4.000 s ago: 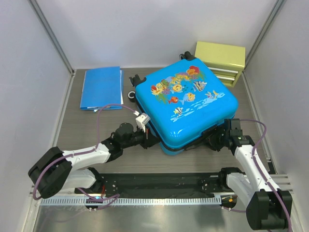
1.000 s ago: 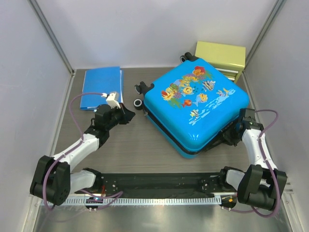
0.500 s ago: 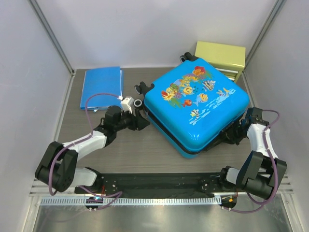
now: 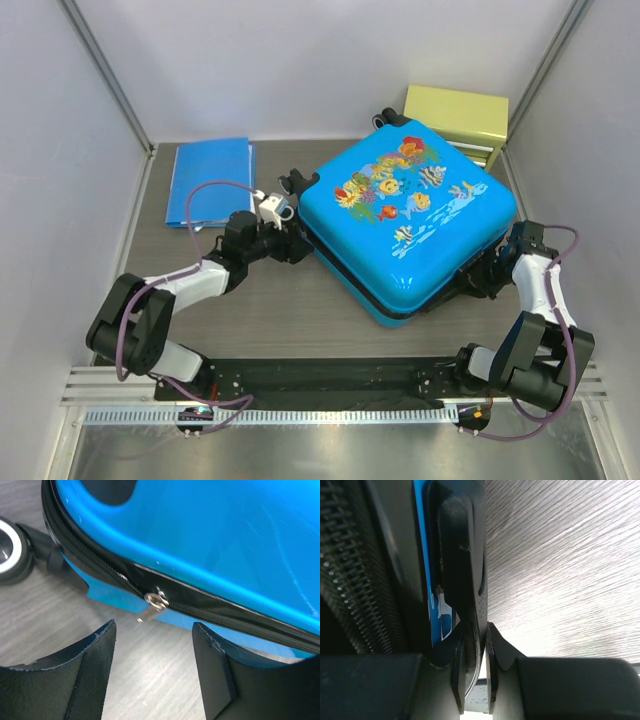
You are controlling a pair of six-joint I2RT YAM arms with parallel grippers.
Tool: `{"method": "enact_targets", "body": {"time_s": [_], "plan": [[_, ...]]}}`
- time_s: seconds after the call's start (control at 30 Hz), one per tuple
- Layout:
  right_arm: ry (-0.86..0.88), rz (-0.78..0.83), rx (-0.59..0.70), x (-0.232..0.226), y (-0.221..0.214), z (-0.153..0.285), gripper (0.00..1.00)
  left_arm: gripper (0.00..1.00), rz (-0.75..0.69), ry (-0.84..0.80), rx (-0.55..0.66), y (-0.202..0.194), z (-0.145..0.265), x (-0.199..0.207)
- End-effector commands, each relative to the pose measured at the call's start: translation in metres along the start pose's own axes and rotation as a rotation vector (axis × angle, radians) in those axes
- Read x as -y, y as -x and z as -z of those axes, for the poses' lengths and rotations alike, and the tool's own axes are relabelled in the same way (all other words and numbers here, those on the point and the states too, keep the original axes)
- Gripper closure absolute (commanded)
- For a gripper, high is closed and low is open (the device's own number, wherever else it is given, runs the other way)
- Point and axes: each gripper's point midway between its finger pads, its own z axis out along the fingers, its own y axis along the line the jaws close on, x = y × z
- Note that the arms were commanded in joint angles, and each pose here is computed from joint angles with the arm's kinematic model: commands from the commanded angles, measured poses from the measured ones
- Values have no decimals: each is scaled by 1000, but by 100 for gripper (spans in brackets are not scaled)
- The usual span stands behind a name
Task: Pack the luggage
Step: Zip the luggage at the center of the board.
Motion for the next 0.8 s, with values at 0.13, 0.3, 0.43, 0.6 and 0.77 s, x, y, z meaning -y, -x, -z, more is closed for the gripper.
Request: {"method": "enact_targets", "body": {"time_s": [0.13, 0.3, 0.43, 0.6, 0.77], "plan": [[141, 138, 186, -42, 53, 25, 99, 53, -113, -21, 91, 35, -16, 0], [135, 143, 179, -41, 53, 23, 99, 54, -118, -34, 101, 39, -19, 1], [128, 147, 179, -40, 53, 23, 99, 62, -96, -61, 132, 49, -20, 9], [134, 145, 177, -41, 53, 23, 99, 92, -86, -48, 142, 55, -21, 8], [113, 140, 178, -36, 50, 23, 99, 100, -57, -9, 174, 61, -16, 4]]}}
